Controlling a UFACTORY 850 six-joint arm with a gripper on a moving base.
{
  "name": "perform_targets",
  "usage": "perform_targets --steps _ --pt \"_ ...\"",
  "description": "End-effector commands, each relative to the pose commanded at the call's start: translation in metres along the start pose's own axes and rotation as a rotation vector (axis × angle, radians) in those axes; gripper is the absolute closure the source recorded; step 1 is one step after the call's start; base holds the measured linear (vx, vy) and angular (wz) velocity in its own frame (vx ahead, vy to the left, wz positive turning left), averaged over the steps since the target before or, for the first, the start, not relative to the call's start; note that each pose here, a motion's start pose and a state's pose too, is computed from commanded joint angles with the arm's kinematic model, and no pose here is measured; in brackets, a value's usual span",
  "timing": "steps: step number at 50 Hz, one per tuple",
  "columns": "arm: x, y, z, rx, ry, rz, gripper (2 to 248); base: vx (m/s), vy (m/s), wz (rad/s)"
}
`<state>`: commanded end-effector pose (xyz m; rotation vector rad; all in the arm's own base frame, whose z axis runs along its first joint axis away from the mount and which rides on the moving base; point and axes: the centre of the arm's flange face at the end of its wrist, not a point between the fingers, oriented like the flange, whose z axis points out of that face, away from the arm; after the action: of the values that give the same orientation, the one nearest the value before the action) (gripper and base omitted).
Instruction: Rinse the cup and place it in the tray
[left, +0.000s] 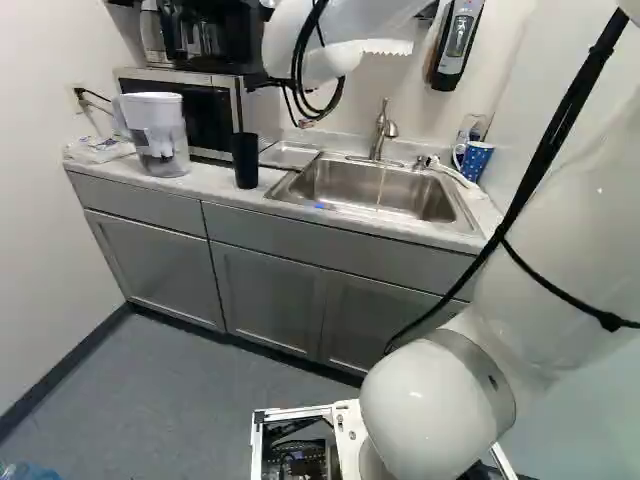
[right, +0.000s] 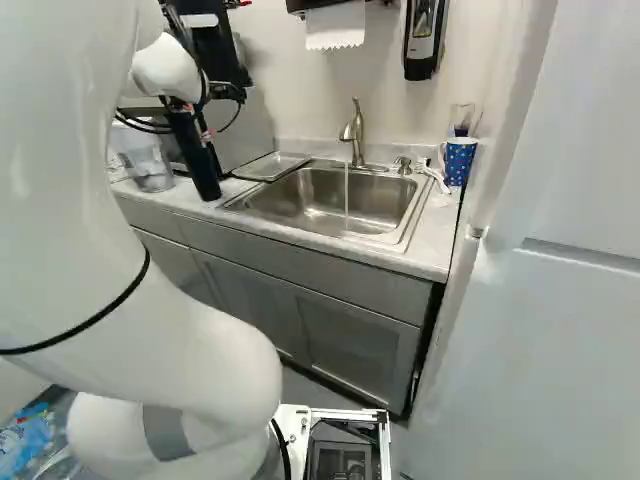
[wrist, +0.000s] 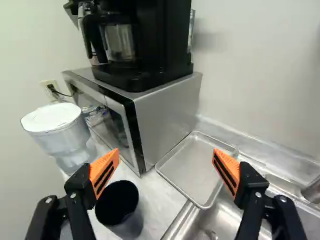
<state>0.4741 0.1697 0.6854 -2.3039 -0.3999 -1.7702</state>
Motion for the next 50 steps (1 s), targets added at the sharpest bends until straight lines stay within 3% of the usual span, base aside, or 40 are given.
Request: perform_targets --steps 21,36,50 --pt "-0.001 -0.032 0.004 0.06 -0.032 -0.017 3 0.0 0.0 0.0" --pt "0.0 -0.051 0.0 0.098 0.01 -0.026 3 0.0 0.0 0.0" --pt "-0.012 -0.062 -0.003 0.12 0.015 -0.031 3 0.0 0.0 0.0"
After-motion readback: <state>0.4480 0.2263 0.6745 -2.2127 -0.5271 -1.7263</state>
